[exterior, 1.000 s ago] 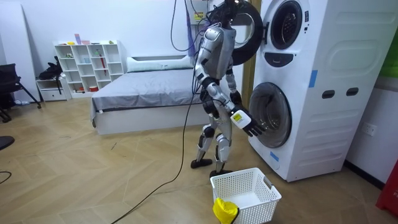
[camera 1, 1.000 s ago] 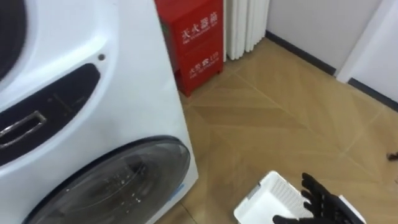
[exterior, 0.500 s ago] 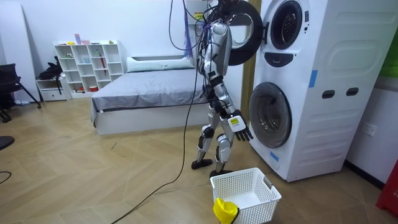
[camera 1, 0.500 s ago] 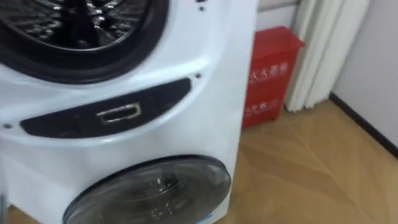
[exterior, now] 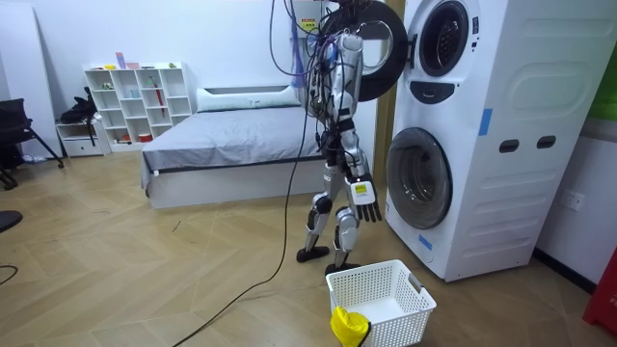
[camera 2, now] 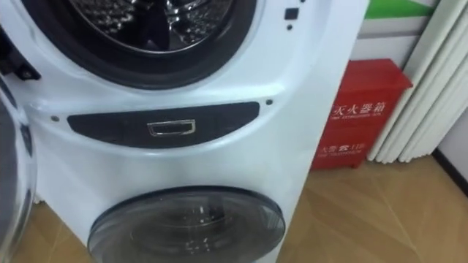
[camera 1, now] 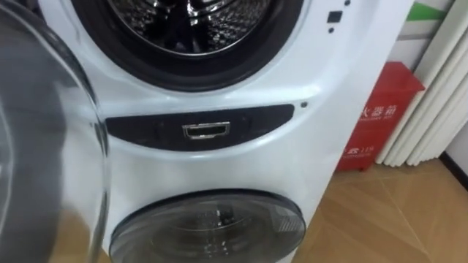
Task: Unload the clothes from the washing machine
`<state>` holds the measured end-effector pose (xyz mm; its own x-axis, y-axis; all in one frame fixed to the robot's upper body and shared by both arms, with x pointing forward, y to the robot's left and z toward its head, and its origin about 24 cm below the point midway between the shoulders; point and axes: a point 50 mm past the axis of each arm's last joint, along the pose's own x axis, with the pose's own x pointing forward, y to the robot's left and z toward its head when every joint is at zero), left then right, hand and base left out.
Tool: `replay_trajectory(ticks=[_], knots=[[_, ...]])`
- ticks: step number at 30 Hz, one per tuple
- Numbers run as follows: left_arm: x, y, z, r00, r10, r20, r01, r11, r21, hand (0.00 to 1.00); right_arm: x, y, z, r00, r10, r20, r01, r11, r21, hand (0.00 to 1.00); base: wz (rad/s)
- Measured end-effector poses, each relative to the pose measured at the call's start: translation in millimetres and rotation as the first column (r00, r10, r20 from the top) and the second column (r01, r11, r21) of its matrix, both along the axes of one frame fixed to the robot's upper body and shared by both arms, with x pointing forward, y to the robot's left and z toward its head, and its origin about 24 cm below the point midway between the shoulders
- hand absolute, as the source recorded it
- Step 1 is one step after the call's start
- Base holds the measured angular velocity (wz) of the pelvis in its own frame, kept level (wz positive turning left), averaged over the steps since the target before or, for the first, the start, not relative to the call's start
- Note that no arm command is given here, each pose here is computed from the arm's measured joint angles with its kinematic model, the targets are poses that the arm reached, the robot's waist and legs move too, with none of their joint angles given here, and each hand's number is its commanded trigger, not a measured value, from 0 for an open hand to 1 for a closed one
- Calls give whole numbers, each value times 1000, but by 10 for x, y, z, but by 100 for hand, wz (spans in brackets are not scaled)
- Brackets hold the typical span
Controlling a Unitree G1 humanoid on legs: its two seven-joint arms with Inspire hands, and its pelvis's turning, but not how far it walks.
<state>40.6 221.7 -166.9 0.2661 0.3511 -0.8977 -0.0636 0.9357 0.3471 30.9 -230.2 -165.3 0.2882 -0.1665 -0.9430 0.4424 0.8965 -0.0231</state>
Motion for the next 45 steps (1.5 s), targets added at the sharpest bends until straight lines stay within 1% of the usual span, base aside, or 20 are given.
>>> replay_trajectory(ticks=[7,18,24,27,29,31,33,35,39,41,45], knots=[[-72,61,7,998,58,-5,-58,998,11,0,-52,40,-24,1000,-15,-27,15,1000,7,0,0],[-134,112,14,996,91,-14,-90,996,26,0,-61,45,-39,999,4,-53,-3,1000,8,0,6],[-162,190,30,992,127,-11,-126,991,42,0,-49,50,-40,998,12,-54,-11,1000,20,0,-2],[-42,231,55,992,122,30,-123,991,48,0,-6,19,-35,997,43,-58,-43,999,4,0,-5],[91,194,58,994,97,54,-99,995,32,0,2,-33,-27,997,48,-61,-49,999,-13,0,10],[154,174,60,995,74,63,-76,997,21,0,24,-58,-19,996,66,-59,-68,997,-30,0,6],[298,149,74,993,63,96,-64,998,0,0,-22,-71,-18,995,71,-72,-74,996,-43,0,26],[563,95,119,986,33,164,-30,999,-17,0,-15,-114,-6,997,42,-59,-46,997,-61,0,32],[863,-8,178,972,-29,234,39,998,-41,0,-23,-188,12,999,-3,-39,0,997,-81,0,34],[925,-5,193,969,-30,245,40,999,-36,0,4,-192,16,1000,-5,-30,2,996,-84,0,-5],[837,9,163,975,-29,218,37,999,-33,0,-88,-188,9,998,-7,-57,2,996,-84,0,-15]])
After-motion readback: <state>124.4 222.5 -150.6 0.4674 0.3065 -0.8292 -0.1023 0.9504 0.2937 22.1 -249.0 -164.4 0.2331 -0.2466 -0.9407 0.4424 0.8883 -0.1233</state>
